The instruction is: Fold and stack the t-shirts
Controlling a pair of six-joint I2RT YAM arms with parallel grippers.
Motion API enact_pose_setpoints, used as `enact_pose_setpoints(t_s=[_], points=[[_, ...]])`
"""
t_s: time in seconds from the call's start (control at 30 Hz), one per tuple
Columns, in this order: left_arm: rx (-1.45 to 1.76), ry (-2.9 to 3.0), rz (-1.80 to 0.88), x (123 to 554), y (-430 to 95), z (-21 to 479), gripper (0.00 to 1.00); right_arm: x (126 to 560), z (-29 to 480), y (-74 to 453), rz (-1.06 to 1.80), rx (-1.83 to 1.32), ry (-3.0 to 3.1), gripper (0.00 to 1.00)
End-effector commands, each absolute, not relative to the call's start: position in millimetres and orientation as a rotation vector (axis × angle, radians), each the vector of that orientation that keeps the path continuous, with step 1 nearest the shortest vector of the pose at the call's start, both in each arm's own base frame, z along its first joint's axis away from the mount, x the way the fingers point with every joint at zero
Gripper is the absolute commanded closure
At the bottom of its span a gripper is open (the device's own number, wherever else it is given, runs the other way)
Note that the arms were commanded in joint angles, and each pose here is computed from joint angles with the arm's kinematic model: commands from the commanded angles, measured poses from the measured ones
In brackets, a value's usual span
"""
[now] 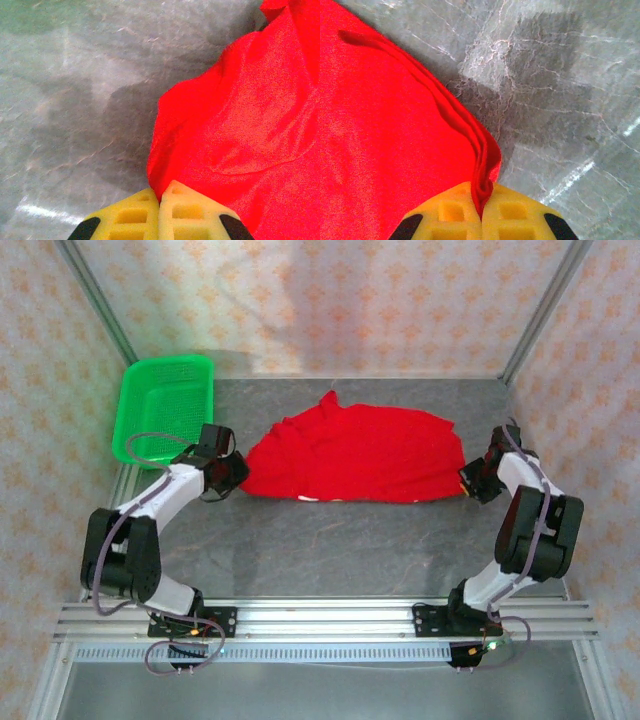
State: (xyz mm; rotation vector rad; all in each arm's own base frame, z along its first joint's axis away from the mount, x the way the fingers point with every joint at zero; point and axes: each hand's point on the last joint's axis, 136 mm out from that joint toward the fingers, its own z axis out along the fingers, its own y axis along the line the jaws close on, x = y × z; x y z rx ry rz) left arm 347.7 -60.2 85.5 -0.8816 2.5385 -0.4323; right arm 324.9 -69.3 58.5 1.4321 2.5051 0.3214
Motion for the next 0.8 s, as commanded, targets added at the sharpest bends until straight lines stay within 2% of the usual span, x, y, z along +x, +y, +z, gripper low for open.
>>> enact_pose_setpoints(t_s=[0.0,0.77], points=[[-0.922,2.655,-0.289,308,-44,57,1.00,294,47,-71,0.207,1.477,2.563,1.00],[-1.242,2.735,0.099,201,4,13,1.00,217,27,-65,0.033,1.560,2.633,1.00]])
